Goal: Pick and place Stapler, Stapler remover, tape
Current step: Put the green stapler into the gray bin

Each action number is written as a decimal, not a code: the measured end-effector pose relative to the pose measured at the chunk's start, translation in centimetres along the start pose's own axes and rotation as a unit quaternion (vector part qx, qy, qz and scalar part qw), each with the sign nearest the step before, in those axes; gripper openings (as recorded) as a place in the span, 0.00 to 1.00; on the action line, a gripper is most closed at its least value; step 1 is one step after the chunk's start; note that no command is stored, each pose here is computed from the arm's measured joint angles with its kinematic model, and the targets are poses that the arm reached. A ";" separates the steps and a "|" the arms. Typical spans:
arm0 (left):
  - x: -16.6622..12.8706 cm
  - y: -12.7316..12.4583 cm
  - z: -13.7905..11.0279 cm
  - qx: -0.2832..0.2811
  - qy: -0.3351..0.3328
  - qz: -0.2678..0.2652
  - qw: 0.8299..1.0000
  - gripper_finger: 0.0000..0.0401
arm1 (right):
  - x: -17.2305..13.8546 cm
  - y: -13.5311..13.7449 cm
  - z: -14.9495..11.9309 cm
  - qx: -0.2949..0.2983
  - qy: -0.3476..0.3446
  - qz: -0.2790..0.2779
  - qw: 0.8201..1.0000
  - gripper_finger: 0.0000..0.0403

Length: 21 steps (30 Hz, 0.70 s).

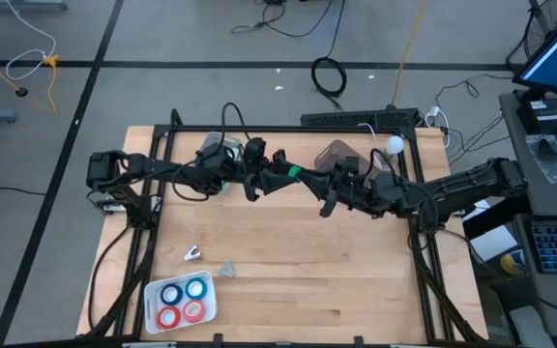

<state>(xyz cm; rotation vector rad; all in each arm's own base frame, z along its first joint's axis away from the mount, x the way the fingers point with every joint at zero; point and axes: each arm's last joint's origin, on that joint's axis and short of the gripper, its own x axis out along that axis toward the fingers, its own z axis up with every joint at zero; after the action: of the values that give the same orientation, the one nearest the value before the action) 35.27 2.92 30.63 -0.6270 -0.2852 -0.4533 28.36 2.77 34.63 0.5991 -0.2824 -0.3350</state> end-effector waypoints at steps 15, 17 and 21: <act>0.0 -0.2 0.3 0.007 -0.020 -0.003 1.000 0.58 | 0.9 -0.1 -1.1 0.019 -0.009 0.009 1.000 0.08; 0.0 -0.3 0.3 0.001 -0.022 -0.008 1.000 0.58 | 0.9 0.0 -1.1 0.020 -0.011 0.014 1.000 0.08; 0.0 -0.3 0.4 -0.003 -0.026 -0.013 1.000 0.58 | 0.9 0.0 -1.0 0.020 -0.011 0.018 1.000 0.09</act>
<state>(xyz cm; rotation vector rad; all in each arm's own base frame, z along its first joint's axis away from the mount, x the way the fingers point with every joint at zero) 35.05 2.93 31.11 -0.6421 -0.3422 -0.4622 29.59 2.96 33.97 0.6298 -0.3221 -0.3023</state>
